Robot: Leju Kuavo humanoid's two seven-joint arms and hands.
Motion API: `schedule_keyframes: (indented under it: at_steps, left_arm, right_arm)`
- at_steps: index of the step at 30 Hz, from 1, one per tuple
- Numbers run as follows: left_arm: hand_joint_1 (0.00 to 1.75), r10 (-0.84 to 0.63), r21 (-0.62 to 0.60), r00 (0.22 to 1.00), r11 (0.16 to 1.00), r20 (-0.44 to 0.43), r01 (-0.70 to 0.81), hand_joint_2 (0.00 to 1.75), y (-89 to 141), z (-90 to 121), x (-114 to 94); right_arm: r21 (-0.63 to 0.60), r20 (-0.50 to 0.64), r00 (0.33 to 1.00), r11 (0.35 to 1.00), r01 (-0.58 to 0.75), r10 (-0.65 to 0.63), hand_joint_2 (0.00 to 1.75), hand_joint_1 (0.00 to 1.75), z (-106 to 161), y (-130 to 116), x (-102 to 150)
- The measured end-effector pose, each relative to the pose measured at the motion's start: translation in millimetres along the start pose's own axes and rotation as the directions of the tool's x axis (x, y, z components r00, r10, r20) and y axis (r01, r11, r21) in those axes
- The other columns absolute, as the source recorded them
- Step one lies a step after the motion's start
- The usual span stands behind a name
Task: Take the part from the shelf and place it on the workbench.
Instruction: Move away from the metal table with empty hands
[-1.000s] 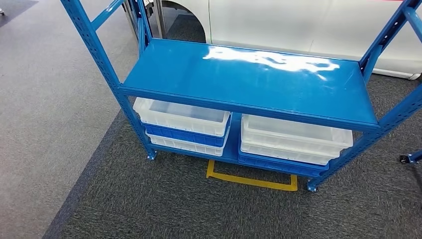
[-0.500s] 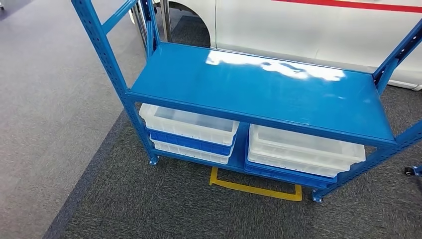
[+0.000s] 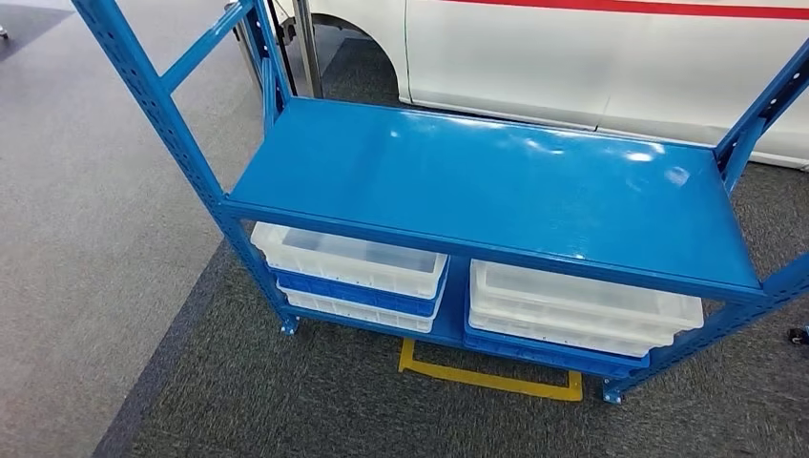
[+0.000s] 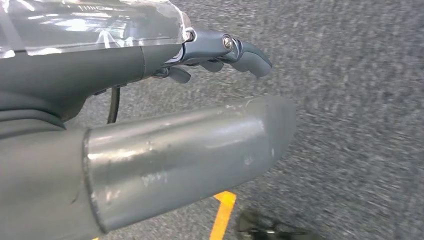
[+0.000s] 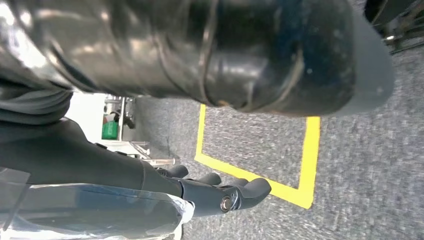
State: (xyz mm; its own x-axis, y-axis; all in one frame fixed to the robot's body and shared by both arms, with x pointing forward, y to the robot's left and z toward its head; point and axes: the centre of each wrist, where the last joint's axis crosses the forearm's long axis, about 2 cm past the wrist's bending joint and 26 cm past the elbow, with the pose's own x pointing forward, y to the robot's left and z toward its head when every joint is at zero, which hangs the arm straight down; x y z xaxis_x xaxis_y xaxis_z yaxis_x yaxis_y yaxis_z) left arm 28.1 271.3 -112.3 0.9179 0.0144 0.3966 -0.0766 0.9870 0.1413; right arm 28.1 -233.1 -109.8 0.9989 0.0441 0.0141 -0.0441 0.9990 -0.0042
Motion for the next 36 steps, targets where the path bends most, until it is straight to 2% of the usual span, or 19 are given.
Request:
schedule_keyframes:
  at_steps: [3,4,9,14,18,30,34,35,36]
  left_arm:
    - [0.0,-0.002,0.004,1.0,1.0,-0.005,0.002,0.0,-0.2,0.5,-1.3]
    - [0.0,-0.003,0.006,1.0,1.0,-0.006,0.003,0.0,-0.3,0.5,-1.3]
    - [0.0,-0.011,0.008,1.0,1.0,-0.004,0.011,0.0,-2.1,0.5,0.0]
    - [0.0,-0.016,0.008,1.0,1.0,-0.002,0.016,0.0,-2.8,0.2,1.2]
    - [0.0,-0.019,0.005,1.0,1.0,0.001,0.019,0.0,-4.3,0.2,2.1]
    - [0.0,-0.02,0.002,1.0,1.0,-0.013,0.02,0.0,-5.7,0.8,1.5]
    - [0.0,-0.017,0.001,1.0,1.0,-0.016,0.017,1.75,-6.8,0.8,2.0]
    - [0.0,-0.016,0.001,1.0,1.0,-0.02,0.016,1.75,-6.8,0.8,1.9]
    - [0.0,-0.016,0.001,1.0,1.0,-0.023,0.016,1.75,-6.7,0.9,1.8]
  right_arm:
    - [0.005,0.007,1.0,1.0,0.002,-0.002,0.44,0.0,0.3,1.4,1.7]
    - [0.008,0.009,1.0,1.0,0.005,-0.005,0.0,0.0,0.3,1.5,2.4]
    - [0.023,0.008,0.999,0.999,0.044,-0.045,0.0,0.0,0.4,1.4,3.6]
    - [-0.001,0.001,1.0,1.0,0.029,-0.029,0.0,0.0,0.1,1.1,0.2]
    - [-0.02,0.005,1.0,1.0,0.023,-0.023,1.75,0.0,0.3,0.5,2.2]
    - [-0.052,-0.014,1.0,0.998,0.024,-0.024,1.75,0.0,0.6,1.0,3.6]
    - [-0.063,-0.001,1.0,0.998,0.024,-0.024,1.75,0.0,0.6,0.2,4.8]
    - [-0.064,0.0,1.0,0.998,0.025,-0.025,1.75,0.0,0.6,0.2,4.7]
    - [-0.064,0.001,1.0,0.998,0.025,-0.025,1.31,0.0,0.6,0.2,4.8]
